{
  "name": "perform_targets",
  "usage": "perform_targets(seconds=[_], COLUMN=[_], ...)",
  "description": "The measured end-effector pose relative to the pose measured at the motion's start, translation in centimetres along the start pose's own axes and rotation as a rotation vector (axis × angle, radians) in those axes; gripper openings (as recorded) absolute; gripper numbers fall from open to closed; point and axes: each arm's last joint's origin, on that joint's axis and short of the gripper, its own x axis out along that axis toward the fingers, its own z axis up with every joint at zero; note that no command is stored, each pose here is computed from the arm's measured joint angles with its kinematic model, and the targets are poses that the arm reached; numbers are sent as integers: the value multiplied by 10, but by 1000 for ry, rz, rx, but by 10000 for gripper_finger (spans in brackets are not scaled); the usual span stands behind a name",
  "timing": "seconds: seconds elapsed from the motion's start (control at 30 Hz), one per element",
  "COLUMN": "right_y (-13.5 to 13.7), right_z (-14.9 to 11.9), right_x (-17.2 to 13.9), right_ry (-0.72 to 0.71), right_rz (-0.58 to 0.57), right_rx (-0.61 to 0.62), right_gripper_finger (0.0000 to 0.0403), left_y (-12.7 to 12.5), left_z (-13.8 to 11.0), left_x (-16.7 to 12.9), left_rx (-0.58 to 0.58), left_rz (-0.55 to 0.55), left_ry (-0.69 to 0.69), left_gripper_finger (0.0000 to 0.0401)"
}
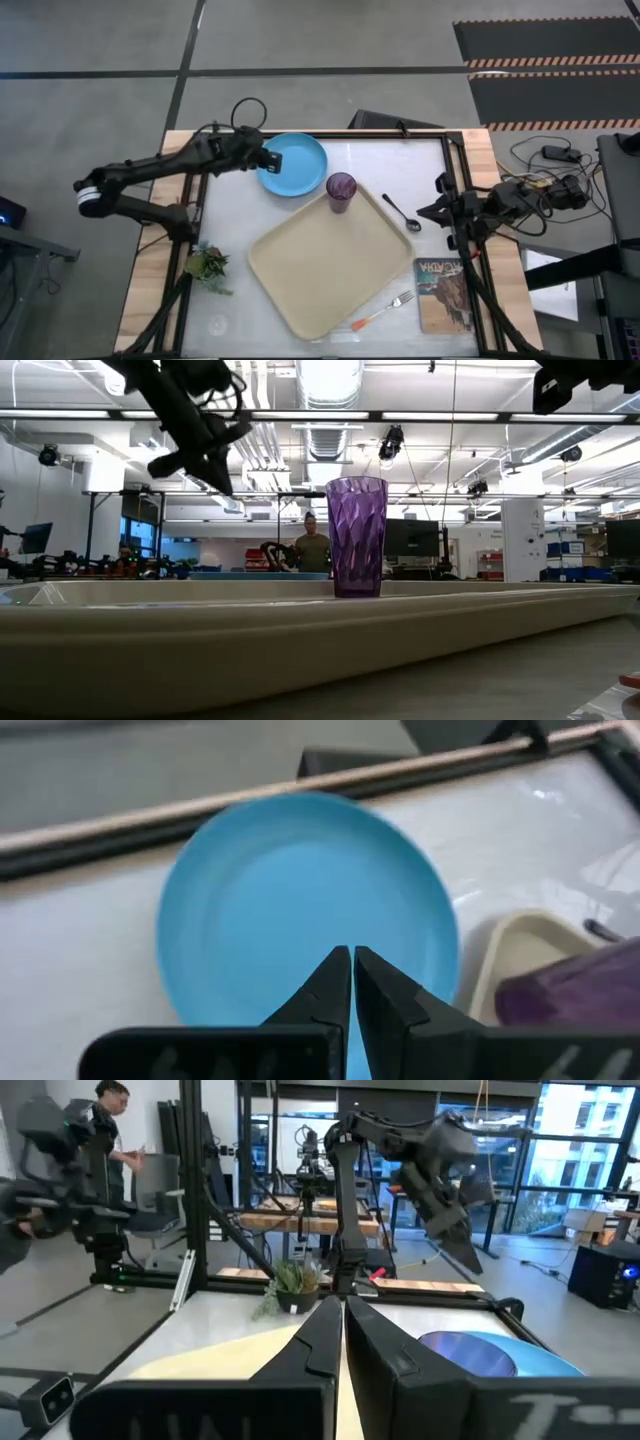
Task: Pick and place plate/cup/fork/spoon on tray
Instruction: Put the blue plate on the light brown tray
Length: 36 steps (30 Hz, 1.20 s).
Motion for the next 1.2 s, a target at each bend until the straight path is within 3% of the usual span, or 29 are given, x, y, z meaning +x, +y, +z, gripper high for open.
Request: perform_targets(seconds=[0.37, 0.7, 0.83, 1.2], right_y=[0, 0, 0, 0], right_z=[0, -3, -4, -5], right_x=[0, 0, 0, 0], right_ry=[5, 29, 38, 52], right_rz=[0, 2, 2, 1], right_rx=[-3, 7, 8, 25], right_gripper_finger=[9, 9, 9, 9], left_y=[22, 42, 53, 64], left_z=[-2, -6, -6, -11], left_x=[55, 92, 102, 122], left_rx=[-31, -26, -12, 13], left_rz=[164, 286, 324, 364], left_ry=[139, 228, 257, 307], left_gripper_finger=[12, 146, 180, 162])
